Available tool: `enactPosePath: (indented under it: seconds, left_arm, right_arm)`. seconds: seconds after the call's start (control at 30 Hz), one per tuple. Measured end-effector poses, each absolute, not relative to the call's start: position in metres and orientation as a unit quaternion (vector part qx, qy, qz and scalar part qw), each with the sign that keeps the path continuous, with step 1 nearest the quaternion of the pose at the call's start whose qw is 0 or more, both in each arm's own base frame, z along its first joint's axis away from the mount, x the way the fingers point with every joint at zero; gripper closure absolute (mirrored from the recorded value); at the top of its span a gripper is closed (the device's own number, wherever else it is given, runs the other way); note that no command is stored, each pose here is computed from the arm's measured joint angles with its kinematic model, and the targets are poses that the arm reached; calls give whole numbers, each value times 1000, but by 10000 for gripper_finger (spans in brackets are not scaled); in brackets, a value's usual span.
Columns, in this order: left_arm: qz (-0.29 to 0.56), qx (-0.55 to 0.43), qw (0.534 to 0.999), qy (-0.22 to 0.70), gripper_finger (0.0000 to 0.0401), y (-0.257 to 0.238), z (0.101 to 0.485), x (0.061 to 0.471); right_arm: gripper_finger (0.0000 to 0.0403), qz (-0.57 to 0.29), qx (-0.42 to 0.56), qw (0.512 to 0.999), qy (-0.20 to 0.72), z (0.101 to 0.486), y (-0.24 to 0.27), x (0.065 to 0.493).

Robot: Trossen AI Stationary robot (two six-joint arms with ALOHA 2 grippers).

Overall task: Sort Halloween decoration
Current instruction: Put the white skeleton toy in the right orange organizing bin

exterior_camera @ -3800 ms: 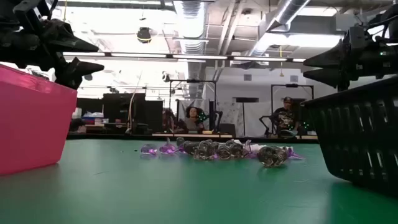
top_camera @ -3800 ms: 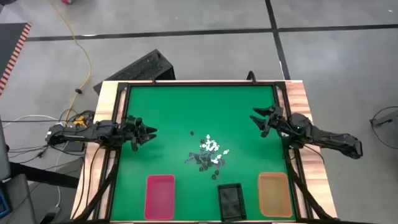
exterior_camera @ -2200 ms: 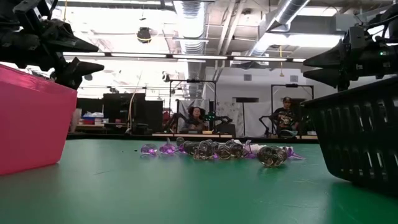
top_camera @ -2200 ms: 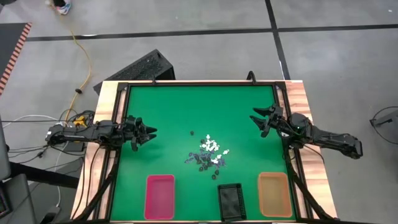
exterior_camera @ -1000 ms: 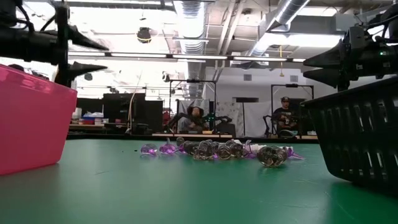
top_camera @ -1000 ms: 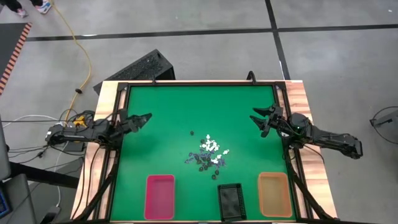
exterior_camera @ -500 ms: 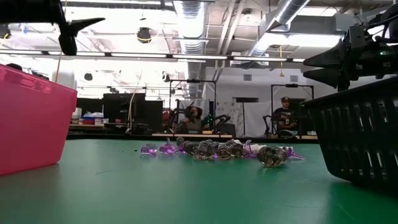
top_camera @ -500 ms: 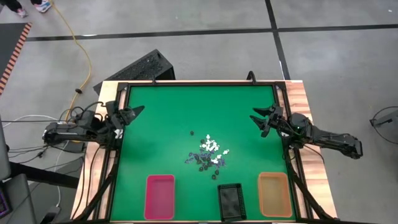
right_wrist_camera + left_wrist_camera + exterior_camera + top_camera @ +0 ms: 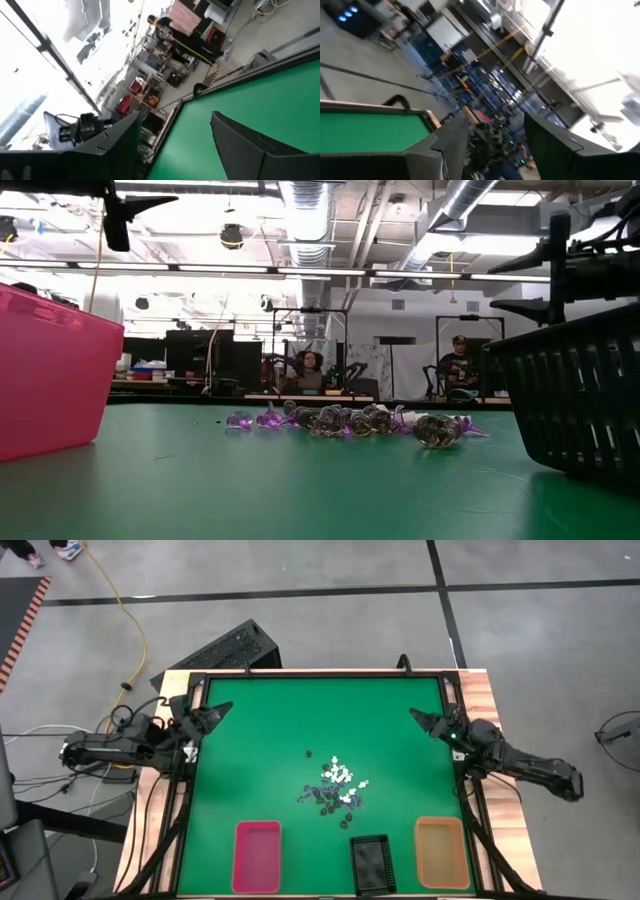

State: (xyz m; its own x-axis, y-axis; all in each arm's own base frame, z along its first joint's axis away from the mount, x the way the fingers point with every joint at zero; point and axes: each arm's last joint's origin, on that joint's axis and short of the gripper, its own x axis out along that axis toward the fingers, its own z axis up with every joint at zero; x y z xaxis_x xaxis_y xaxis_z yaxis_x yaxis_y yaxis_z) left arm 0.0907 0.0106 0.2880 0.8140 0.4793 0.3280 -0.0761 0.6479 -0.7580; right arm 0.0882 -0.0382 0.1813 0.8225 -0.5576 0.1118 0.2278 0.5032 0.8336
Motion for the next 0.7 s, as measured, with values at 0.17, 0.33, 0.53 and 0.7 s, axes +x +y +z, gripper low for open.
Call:
enactPosePath:
  seconds: [0.17,0.33,0.53,0.7]
  left_arm:
    - [132,-396,873,-250,218,9,288,92]
    - [89,-400,882,-235,218,7,288,94]
    - [84,-406,880,-233,218,6,288,94]
    - [77,-422,871,-239,218,6,296,93]
  right_arm:
    - [134,-163,331,908,-198,225,-31,80]
    - [134,-163,284,927,-185,268,-26,74]
    - [134,-170,276,943,-76,300,-27,95]
    - [134,-159,218,963,25,315,-27,133]
